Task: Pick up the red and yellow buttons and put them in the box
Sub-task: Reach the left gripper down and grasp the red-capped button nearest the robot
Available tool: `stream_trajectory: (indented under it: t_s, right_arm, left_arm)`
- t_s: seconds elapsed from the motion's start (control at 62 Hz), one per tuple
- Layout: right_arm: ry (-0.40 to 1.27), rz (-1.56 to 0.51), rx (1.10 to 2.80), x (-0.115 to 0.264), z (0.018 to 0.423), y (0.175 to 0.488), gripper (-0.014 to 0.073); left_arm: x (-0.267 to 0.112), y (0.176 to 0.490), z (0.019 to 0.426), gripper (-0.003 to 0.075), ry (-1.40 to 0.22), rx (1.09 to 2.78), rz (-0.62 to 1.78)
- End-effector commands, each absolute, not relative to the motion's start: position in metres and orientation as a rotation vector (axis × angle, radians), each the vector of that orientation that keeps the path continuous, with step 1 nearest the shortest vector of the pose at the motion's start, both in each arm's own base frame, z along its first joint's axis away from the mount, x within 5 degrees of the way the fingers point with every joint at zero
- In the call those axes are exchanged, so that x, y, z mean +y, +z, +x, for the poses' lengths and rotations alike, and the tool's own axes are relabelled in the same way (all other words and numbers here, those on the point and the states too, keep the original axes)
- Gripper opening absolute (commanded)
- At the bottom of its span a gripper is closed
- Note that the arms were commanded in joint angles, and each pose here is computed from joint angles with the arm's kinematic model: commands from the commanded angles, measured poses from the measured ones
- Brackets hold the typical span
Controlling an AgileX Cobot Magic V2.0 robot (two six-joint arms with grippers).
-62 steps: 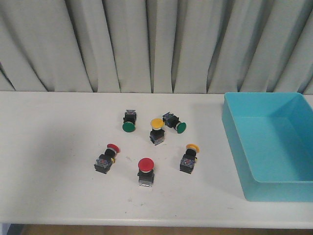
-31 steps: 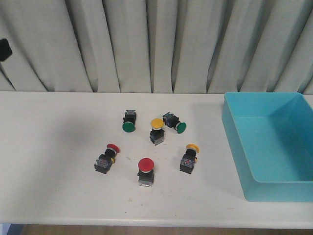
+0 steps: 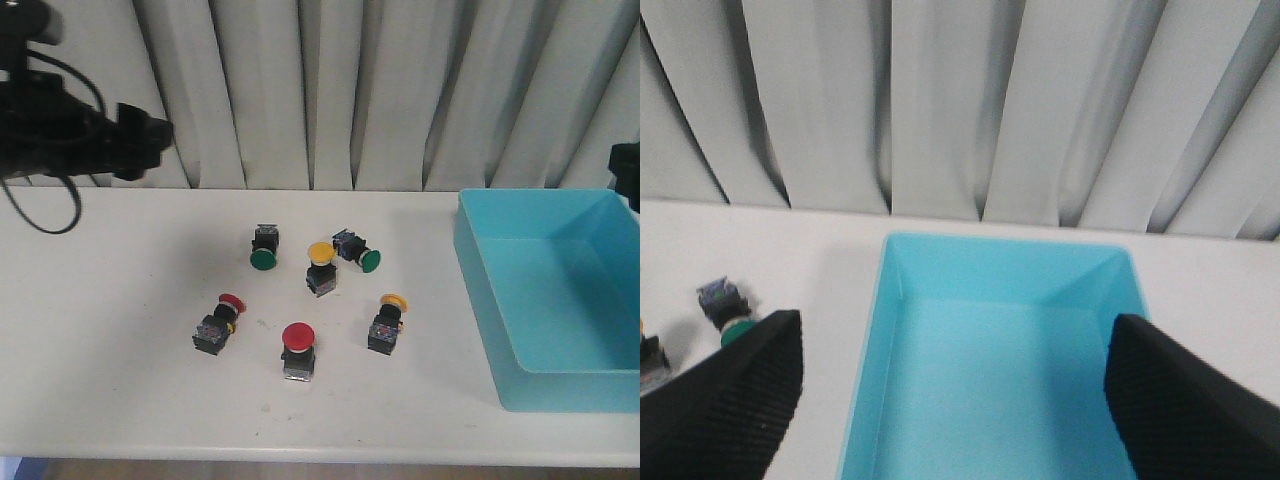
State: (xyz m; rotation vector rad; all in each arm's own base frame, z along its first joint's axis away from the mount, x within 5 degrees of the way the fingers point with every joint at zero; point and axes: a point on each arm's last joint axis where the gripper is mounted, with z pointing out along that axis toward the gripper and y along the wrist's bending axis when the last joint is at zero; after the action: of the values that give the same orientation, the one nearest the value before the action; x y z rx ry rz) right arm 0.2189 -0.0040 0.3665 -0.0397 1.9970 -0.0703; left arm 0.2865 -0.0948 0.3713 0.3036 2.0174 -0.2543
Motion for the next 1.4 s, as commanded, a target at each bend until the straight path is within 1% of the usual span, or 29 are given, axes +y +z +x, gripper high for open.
stream_trajectory:
  t_s: [0.0,0.129,0.178,0.258,0.403,0.533,0.629,0.71,0.872,1.098,1.388]
  right_arm:
    - [-0.05,-0.036,1.932,-0.002,0.222,0.366,0.0592]
    - [-0.027,-0.021,1.954,-0.002,0.221,0.339,0.0582]
    - [-0.016,-0.011,1.962,-0.001,0.22,0.329,0.0582]
    - [0.0,0.006,1.95,-0.001,0.22,0.321,0.0582]
    - [0.025,-0.005,1.951,0.004,0.219,0.318,0.0582]
    - [0.067,-0.098,1.951,0.021,0.218,0.318,0.0582]
    - [0.093,-0.166,1.959,0.033,0.217,0.317,0.0582]
    - [0.11,-0.205,1.974,0.041,0.217,0.314,0.0582]
    - [0.121,-0.248,1.999,0.049,0.221,0.307,0.0582]
    - [0.121,-0.25,2.036,0.05,0.229,0.298,0.0582]
    - [0.123,-0.247,2.041,0.051,0.23,0.297,0.0582]
  left_arm:
    - [-0.124,0.385,0.292,0.0621,-0.318,2.008,0.383]
    - [-0.162,0.365,0.304,0.0594,-0.357,2.096,0.498]
    - [-0.174,0.352,0.309,0.0585,-0.363,2.135,0.535]
    - [-0.192,0.334,0.314,0.058,-0.369,2.192,0.59]
    - [-0.213,0.294,0.32,0.058,-0.364,2.321,0.662]
    - [-0.222,0.267,0.322,0.058,-0.408,2.444,0.653]
    - [-0.226,0.254,0.324,0.058,-0.429,2.502,0.647]
    - [-0.228,0.247,0.324,0.058,-0.428,2.525,0.661]
    - [-0.235,0.24,0.324,0.058,-0.414,2.513,0.711]
    - [-0.242,0.228,0.329,0.058,-0.409,2.484,0.712]
    - [-0.25,0.204,0.34,0.058,-0.393,2.531,0.724]
